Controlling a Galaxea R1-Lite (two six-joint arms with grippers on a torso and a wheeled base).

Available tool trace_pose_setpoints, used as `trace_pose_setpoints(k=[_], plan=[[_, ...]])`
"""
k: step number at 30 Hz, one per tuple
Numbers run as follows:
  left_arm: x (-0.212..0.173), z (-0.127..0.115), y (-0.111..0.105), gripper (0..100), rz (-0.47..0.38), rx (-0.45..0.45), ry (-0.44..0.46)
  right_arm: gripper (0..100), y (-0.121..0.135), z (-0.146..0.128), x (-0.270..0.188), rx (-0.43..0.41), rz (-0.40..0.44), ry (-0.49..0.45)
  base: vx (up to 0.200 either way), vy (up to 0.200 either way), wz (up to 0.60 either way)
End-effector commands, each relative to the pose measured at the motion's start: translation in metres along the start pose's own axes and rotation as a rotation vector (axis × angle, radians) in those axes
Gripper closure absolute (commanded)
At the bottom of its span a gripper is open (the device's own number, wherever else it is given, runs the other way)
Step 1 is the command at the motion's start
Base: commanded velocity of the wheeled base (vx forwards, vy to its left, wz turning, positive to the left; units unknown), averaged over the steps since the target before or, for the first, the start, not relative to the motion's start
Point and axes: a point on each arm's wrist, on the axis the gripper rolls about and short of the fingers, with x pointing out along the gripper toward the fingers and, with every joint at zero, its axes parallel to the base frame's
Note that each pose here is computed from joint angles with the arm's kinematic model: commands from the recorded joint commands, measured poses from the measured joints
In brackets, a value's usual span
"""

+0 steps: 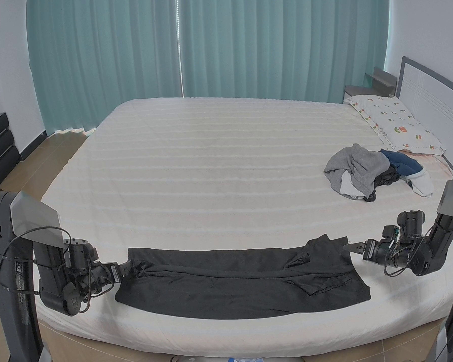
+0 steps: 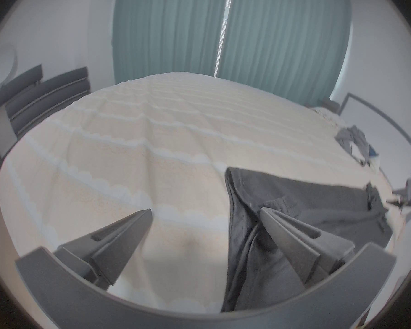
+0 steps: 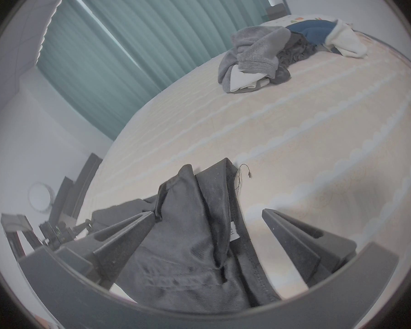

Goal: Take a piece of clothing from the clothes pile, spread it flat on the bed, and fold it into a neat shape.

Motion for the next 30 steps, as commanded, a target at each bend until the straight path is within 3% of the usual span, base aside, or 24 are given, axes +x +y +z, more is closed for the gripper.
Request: trace_pose_setpoints(k=[1, 3, 4, 7, 11, 14, 20, 26, 30], plan=[[0.005, 0.030, -0.003, 0, -0.038, -0.204, -0.120, 0, 0.005, 0.008, 0.003, 0.132, 0.017, -0.027, 0.000, 0.000, 0.00], [0.008, 0.034, -0.004, 0, -0.045, -0.235, -0.136, 0, 0.006, 0.010, 0.005, 0.160, 0.022, -0.029, 0.000, 0.000, 0.00], [0.016, 0.042, -0.006, 0, -0.057, -0.278, -0.153, 0, 0.007, 0.011, 0.012, 0.222, 0.029, -0.029, 0.000, 0.000, 0.00], [0.029, 0.053, -0.010, 0, -0.059, -0.326, -0.129, 0, 0.003, 0.010, 0.022, 0.282, 0.025, -0.024, 0.000, 0.000, 0.00], [0.050, 0.078, -0.019, 0, -0.060, -0.481, -0.082, 0, -0.001, 0.008, 0.030, 0.293, 0.025, -0.011, 0.000, 0.000, 0.00], [0.064, 0.091, -0.028, 0, -0.036, -0.584, 0.005, 0, -0.001, 0.010, 0.032, 0.293, 0.032, -0.017, 0.000, 0.000, 0.00], [0.065, 0.088, -0.037, 0, -0.094, -0.602, 0.090, 0, -0.002, 0.010, 0.035, 0.293, 0.032, -0.017, 0.000, 0.000, 0.00], [0.042, 0.081, -0.039, 0, -0.086, -0.580, 0.121, 0, -0.002, 0.009, 0.034, 0.340, 0.028, -0.014, 0.000, 0.000, 0.00], [0.020, 0.069, -0.041, 0, -0.085, -0.514, 0.150, 0, -0.002, 0.008, 0.032, 0.352, 0.026, -0.011, 0.000, 0.000, 0.00]])
